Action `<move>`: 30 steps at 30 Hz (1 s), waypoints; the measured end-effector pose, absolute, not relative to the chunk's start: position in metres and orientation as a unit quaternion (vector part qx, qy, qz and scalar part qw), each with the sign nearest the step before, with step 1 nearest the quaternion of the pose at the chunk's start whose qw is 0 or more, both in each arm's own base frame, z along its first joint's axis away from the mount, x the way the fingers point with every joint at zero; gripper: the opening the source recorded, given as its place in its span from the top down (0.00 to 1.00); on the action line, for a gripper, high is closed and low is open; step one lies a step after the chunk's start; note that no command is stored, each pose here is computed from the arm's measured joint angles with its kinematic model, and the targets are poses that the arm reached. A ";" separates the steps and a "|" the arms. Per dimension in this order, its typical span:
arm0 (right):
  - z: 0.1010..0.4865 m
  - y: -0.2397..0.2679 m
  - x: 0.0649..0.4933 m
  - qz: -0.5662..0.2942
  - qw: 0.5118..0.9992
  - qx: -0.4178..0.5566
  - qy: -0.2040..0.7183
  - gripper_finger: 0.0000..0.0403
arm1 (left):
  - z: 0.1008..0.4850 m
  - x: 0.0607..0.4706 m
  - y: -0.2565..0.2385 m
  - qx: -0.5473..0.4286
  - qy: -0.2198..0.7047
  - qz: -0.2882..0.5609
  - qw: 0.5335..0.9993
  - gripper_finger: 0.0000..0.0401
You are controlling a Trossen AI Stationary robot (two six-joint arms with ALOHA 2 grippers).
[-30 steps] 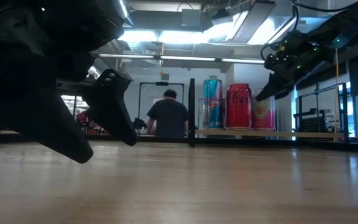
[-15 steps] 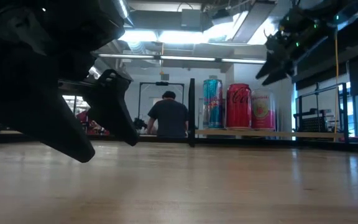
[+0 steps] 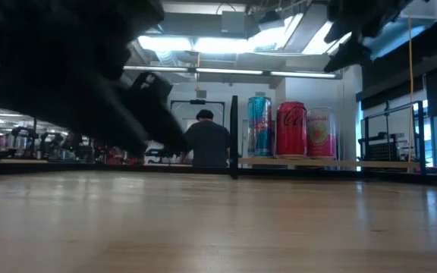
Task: Place canned beverage on shelf
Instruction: Put the pink soda can on the shelf aligned with the other pink soda can
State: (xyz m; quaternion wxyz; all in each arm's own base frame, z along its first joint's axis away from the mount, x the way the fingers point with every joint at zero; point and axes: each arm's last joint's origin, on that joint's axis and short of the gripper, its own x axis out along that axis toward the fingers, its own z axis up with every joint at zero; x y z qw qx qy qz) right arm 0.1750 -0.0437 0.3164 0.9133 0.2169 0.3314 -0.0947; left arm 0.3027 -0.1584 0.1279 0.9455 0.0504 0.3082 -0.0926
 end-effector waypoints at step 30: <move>0.324 0.234 0.156 -0.030 0.754 0.285 0.591 0.13 | 0.177 0.350 -0.183 0.030 0.163 -0.113 0.980 0.16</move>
